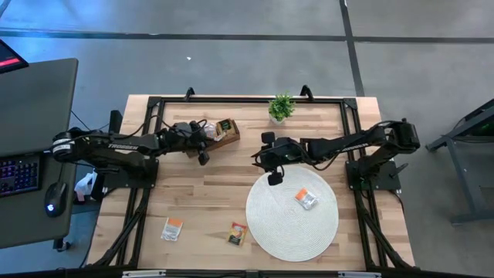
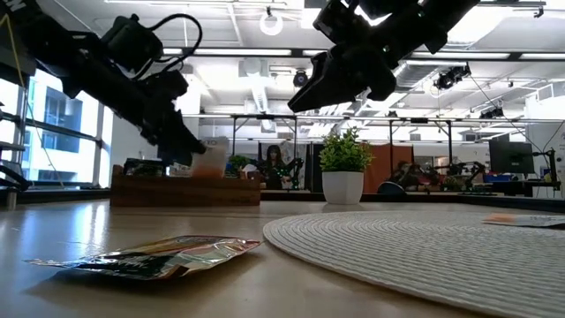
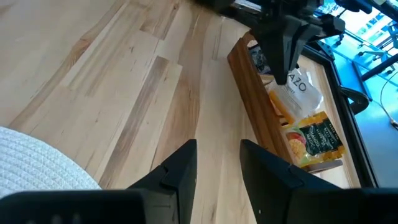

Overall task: Pick & Place Tea
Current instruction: Put the white tea bag into the middle section of the wooden organizer

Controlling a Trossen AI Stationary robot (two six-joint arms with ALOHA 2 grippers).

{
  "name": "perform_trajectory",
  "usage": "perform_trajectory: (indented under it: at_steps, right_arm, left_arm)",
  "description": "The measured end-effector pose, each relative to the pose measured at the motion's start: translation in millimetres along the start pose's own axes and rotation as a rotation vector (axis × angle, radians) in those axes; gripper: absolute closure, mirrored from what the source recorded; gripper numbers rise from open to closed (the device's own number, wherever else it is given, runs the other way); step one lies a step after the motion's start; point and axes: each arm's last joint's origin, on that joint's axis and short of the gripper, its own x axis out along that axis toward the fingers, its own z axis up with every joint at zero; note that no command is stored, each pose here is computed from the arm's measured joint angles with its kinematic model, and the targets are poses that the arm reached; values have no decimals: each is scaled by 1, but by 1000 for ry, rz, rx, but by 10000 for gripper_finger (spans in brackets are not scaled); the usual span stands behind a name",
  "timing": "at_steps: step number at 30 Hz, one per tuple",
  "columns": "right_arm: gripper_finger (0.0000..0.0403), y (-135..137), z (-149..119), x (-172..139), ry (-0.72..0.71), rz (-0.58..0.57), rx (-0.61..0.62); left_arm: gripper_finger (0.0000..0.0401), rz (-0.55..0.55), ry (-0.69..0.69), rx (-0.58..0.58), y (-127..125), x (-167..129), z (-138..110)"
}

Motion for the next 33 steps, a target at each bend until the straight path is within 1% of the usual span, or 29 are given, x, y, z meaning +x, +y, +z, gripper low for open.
perform_trajectory:
  at_steps: [5, 7, 11, 15, 18, 20, 23, 28, 33]
  right_arm:
    - [284, 0, 0, 0, 0, 0, 0]
    - [284, 0, 0, 0, 0, 0, 0]
    - [284, 0, 0, 0, 0, 0, 0]
    - [284, 0, 0, 0, 0, 0, 0]
    - [284, 0, 0, 0, 0, 0, 0]
    - [284, 0, 0, 0, 0, 0, 0]
    - [284, 0, 0, 0, 0, 0, 1]
    - [284, 0, 0, 0, 0, 0, 0]
    - [284, 0, 0, 0, 0, 0, -4]
  left_arm:
    - [401, 44, 21, -26, 1, 0, 0]
    - [401, 68, 53, -36, 2, 0, -3]
    - [401, 99, 125, -92, 3, -1, -10]
    - [401, 89, 104, -140, 3, 0, -9]
    - [401, 44, 61, -146, 1, 0, -4]
    - [401, 37, 51, -147, 1, 0, -3]
    - [401, 70, 81, -151, 2, 0, -6]
    - [401, 116, 157, -204, 3, -1, -14]
    - [399, 164, 157, -210, 5, -2, -15]
